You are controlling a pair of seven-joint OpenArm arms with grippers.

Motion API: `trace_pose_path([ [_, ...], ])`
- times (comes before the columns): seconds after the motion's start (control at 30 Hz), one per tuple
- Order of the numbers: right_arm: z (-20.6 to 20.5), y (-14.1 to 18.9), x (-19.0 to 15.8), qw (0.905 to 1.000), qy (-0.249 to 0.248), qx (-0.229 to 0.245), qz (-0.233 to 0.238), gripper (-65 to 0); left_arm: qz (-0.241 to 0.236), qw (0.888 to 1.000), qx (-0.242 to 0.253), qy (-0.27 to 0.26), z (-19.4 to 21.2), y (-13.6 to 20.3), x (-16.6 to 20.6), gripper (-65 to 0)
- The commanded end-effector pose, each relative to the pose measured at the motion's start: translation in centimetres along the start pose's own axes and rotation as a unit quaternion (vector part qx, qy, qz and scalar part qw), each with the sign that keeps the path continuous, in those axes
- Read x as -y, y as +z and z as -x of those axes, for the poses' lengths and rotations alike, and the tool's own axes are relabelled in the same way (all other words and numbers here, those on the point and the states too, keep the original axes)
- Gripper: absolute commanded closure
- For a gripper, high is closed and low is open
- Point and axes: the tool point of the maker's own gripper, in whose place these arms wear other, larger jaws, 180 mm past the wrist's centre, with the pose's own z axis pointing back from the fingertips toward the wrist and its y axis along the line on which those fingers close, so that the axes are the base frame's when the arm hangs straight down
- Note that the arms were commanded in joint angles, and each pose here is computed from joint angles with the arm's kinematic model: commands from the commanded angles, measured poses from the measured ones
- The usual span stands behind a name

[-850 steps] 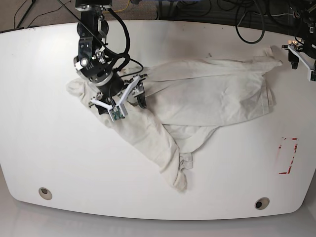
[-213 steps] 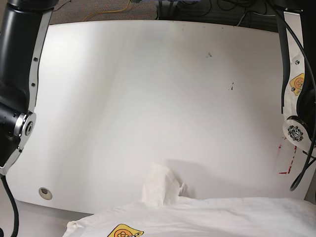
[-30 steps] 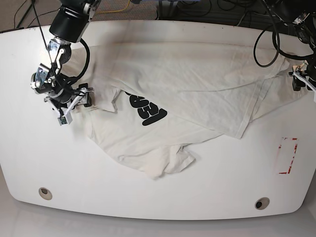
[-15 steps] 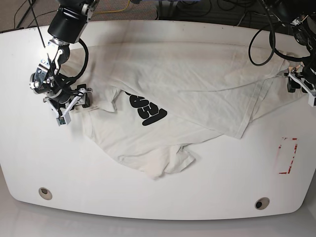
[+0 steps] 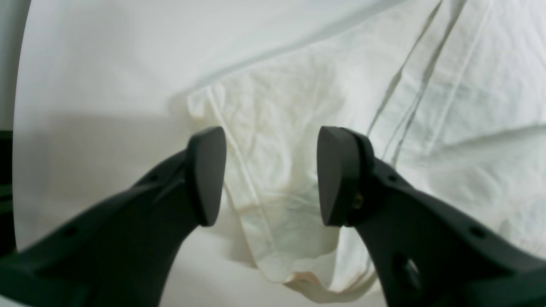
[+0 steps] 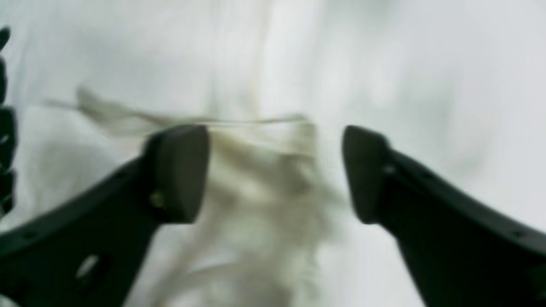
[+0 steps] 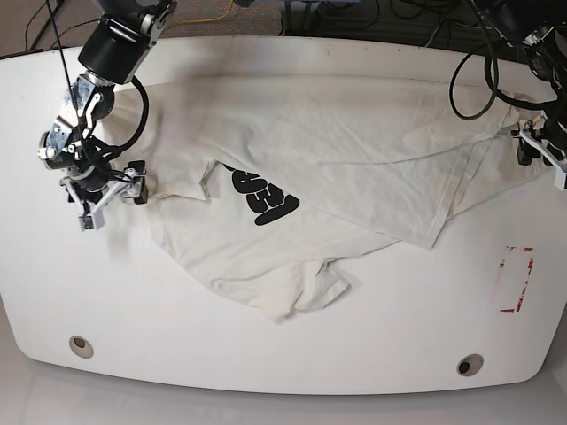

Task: Layout the t-shirt on the table in an organized manner, then fold the t-shirt properly
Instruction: 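Move the right gripper onto the shirt's folded edge and pinch it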

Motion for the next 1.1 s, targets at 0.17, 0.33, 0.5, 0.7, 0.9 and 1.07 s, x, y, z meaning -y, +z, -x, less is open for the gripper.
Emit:
trace_pose_path([
  [0.17, -1.8, -0.1, 1.0, 0.9995, -0.007, 0.031, 0.004, -58.5, -0.007, 1.0, 0.024, -0.008, -1.6, 0.6, -0.6, -31.9],
  [0.33, -0.9, -0.5, 1.2, 0.9997, -0.017, 0.02, -0.003, -56.8, -0.007, 1.0, 0.024, -0.008, -1.6, 0.6, -0.6, -31.9],
  [0.5, -0.2, -1.0, 0.9, 0.9996, -0.024, 0.011, -0.009, -55.0, -0.007, 1.0, 0.024, -0.008, -1.6, 0.6, -0.6, -31.9],
  [0.7, 0.5, -1.6, 0.1, 0.9992, -0.034, 0.003, -0.019, -48.4, -0.007, 1.0, 0.024, -0.008, -1.6, 0.6, -0.6, -31.9],
  [0.9, 0.6, -1.7, -0.5, 0.9992, -0.027, 0.003, -0.03, -33.1, -0.007, 1.0, 0.024, -0.008, -1.6, 0.6, -0.6, -31.9],
  [1.07, 0.5, -1.8, -1.2, 0.999, -0.023, 0.006, -0.038, -17.6, -0.007, 1.0, 0.024, -0.008, -1.6, 0.6, -0.6, -31.9],
])
